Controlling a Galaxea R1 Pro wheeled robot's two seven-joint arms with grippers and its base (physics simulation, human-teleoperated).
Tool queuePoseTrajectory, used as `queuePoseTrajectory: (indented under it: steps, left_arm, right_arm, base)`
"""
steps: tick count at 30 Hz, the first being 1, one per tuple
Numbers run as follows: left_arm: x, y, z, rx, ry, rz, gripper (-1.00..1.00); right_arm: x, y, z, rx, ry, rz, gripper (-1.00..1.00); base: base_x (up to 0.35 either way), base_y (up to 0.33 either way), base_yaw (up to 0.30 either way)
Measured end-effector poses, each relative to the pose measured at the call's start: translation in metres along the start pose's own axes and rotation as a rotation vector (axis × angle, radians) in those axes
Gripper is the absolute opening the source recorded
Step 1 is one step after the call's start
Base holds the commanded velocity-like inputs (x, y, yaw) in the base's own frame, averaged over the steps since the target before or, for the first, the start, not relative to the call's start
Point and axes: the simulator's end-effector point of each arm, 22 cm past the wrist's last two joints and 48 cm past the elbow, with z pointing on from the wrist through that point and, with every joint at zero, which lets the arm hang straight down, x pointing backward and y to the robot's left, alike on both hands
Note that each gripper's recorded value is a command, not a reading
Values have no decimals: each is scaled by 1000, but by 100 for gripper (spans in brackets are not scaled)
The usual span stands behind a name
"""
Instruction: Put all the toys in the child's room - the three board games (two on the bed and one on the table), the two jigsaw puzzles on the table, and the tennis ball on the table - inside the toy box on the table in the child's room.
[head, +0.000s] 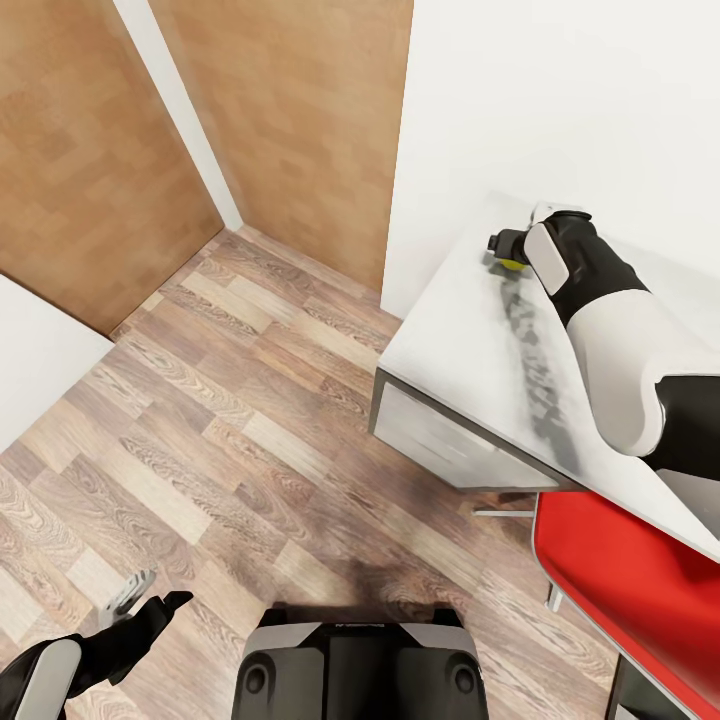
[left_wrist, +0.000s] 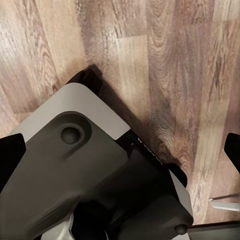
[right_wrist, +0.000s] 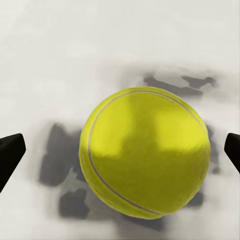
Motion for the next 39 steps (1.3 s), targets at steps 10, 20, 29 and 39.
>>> queuePoseTrajectory:
  steps: [10, 20, 29, 39]
  left_arm:
    - [0, 0, 0, 0, 0, 0, 100]
    - [0, 0, 0, 0, 0, 0, 100]
    - [0, 0, 0, 1, 0, -1, 100]
    - [0, 0, 0, 4, -1, -3, 100]
  right_arm:
    - [-1, -1, 0, 2, -1, 0, 100]
    - [-1, -2, 0, 3, -1, 0, 100]
    - [-2, -3, 0, 8, -4, -5, -100]
    - [-2, -6, 0, 11, -8, -3, -100]
  base:
    - [0, 0, 0]
    - [0, 0, 0]
    - [0, 0, 0]
    - [0, 0, 0]
